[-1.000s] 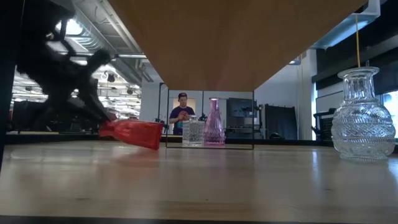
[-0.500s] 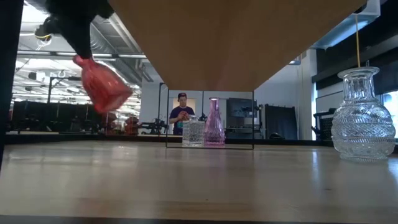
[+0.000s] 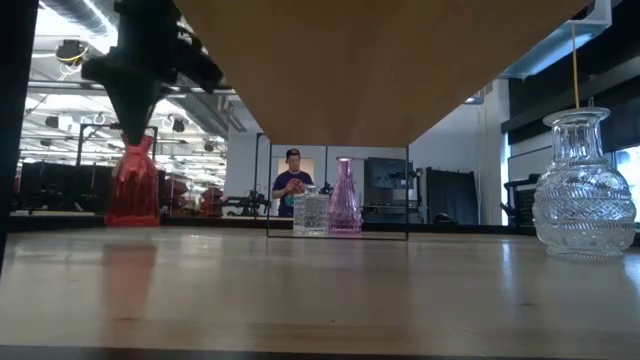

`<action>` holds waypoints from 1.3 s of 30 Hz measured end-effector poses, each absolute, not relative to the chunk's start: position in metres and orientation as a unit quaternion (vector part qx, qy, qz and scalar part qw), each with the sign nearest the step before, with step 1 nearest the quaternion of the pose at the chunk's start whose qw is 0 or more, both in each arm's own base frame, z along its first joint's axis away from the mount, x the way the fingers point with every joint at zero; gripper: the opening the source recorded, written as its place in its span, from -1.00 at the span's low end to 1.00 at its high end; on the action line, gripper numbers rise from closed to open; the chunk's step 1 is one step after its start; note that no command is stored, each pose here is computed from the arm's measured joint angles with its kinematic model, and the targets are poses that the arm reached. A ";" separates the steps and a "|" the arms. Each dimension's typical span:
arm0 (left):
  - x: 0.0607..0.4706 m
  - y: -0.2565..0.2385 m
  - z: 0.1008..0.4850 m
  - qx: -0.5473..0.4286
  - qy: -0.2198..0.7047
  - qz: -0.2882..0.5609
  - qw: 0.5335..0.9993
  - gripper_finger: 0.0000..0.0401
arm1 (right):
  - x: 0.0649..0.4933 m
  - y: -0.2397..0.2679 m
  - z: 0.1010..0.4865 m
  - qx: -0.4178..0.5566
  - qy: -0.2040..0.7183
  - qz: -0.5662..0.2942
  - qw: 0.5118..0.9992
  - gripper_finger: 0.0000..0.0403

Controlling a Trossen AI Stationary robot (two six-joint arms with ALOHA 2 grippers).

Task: Sort vases onto shelf
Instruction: Put the red vase on the shelf aligned with the red vases

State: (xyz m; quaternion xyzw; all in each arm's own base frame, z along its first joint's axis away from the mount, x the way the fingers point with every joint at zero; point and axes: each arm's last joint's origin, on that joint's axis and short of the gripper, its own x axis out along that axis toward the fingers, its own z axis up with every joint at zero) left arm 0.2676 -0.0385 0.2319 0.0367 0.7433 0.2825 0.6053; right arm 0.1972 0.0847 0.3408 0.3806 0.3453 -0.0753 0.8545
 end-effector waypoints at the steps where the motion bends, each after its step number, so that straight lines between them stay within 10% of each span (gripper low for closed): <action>1: 0.269 -0.038 0.230 0.044 0.743 0.286 0.604 -0.86 | 0.197 0.085 0.341 0.383 0.346 -0.073 0.853 -1.00; 19: 0.250 -0.034 0.284 -0.023 0.652 0.329 0.683 -0.25 | 0.200 0.087 0.344 0.392 0.334 -0.056 0.856 -1.00; 27: 0.189 -0.067 0.336 -0.189 0.355 0.405 0.821 -0.24 | 0.200 0.087 0.344 0.392 0.334 -0.056 0.856 -1.00; 39: 0.142 -0.122 0.206 -0.275 0.211 0.384 0.856 -0.25 | 0.199 0.086 0.343 0.383 0.338 -0.055 0.858 -1.00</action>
